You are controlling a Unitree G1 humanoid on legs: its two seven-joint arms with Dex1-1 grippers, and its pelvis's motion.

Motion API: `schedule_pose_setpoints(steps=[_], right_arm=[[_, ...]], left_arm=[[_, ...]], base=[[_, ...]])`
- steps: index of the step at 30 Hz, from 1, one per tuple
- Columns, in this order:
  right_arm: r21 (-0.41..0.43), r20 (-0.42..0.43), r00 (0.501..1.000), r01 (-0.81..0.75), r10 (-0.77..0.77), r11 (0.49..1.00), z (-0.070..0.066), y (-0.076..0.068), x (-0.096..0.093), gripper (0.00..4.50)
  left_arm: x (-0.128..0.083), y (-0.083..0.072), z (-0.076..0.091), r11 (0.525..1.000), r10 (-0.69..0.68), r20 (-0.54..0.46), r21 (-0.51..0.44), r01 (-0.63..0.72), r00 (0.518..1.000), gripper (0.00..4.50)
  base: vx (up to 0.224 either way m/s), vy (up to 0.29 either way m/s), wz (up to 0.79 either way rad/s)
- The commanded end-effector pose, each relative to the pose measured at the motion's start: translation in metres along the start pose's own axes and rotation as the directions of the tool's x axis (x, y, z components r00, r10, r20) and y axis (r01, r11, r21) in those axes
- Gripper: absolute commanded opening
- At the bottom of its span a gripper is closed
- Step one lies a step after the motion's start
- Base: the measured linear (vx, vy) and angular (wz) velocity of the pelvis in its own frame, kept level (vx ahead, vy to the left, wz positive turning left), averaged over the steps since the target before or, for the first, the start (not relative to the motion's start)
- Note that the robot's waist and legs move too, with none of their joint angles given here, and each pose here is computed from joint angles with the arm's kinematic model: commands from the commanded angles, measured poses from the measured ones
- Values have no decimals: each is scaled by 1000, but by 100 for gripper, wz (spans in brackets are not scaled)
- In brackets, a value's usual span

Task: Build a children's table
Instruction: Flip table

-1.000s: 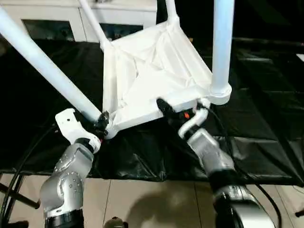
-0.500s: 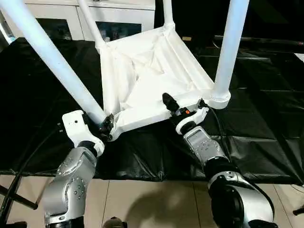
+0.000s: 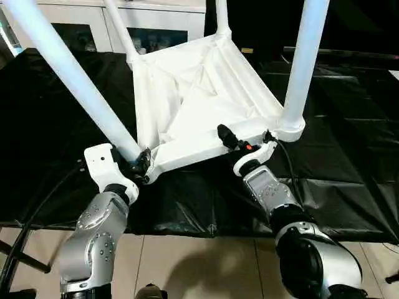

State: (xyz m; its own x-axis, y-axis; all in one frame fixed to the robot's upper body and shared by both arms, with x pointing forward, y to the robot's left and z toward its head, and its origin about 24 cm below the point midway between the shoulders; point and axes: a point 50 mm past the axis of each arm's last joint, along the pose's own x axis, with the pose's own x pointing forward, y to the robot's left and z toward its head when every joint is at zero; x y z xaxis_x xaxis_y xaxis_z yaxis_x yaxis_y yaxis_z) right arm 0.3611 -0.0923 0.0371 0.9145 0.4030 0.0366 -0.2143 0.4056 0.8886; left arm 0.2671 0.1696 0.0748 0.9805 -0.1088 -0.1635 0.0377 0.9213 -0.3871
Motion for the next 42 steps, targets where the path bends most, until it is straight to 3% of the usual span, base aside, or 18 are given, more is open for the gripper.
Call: schedule_pose_setpoints(steps=[1,3,5,7,11,13,16,17,19,22,26,28,31,35,36,42], right_arm=[[-148,136,991,4,16,989,42,11,4,210],[-180,179,984,26,7,983,55,9,1,209],[-191,192,981,33,4,981,59,9,-1,209],[-259,259,966,89,-20,962,81,6,-10,209],[-330,331,944,134,-18,935,102,9,-22,209],[-387,342,939,171,-31,906,109,12,-29,209],[-414,338,941,179,-32,893,111,13,-31,209],[-448,334,941,205,-50,870,114,15,-36,209],[-537,321,940,280,-115,796,119,18,-44,209],[-576,314,937,316,-153,754,122,22,-49,209],[-674,314,924,380,-219,634,129,33,-56,209],[-699,333,911,411,-242,585,131,38,-56,209],[-724,353,898,439,-261,532,134,45,-56,209],[-792,336,897,434,-287,430,131,56,-50,209],[-792,336,897,434,-287,430,131,56,-50,209],[-875,292,900,388,-324,288,126,68,-36,209]], left_arm=[[-10,12,6,1000,-4,28,4,4,1000,306],[-19,23,8,1000,3,31,16,-4,1000,324],[-21,26,8,1000,6,31,24,-7,1000,333],[-36,37,11,991,35,59,128,-43,998,343],[-45,38,25,953,-14,135,302,-27,991,377],[-47,31,29,912,-94,111,408,41,989,377],[-47,29,30,899,-122,97,434,68,988,381],[-47,22,34,869,-190,74,478,133,979,381],[-47,4,46,765,-350,13,580,278,937,381],[-46,-5,55,702,-423,-9,630,333,906,381],[-45,-27,79,512,-562,-117,728,455,819,381],[-42,-31,92,441,-558,-137,786,433,818,381],[-35,-35,109,400,-541,-118,835,378,833,381],[-29,-54,134,249,-567,-111,921,298,816,381],[-29,-54,134,249,-567,-111,921,298,816,381],[-25,-79,163,181,-644,-59,957,227,763,381]], base=[[0,0,0],[0,0,0],[0,0,0],[0,0,0],[0,0,0],[0,0,0],[0,0,0],[0,0,0],[0,0,0],[0,0,0],[0,0,0],[0,0,0],[0,0,0],[0,0,0],[0,0,0],[0,0,0]])
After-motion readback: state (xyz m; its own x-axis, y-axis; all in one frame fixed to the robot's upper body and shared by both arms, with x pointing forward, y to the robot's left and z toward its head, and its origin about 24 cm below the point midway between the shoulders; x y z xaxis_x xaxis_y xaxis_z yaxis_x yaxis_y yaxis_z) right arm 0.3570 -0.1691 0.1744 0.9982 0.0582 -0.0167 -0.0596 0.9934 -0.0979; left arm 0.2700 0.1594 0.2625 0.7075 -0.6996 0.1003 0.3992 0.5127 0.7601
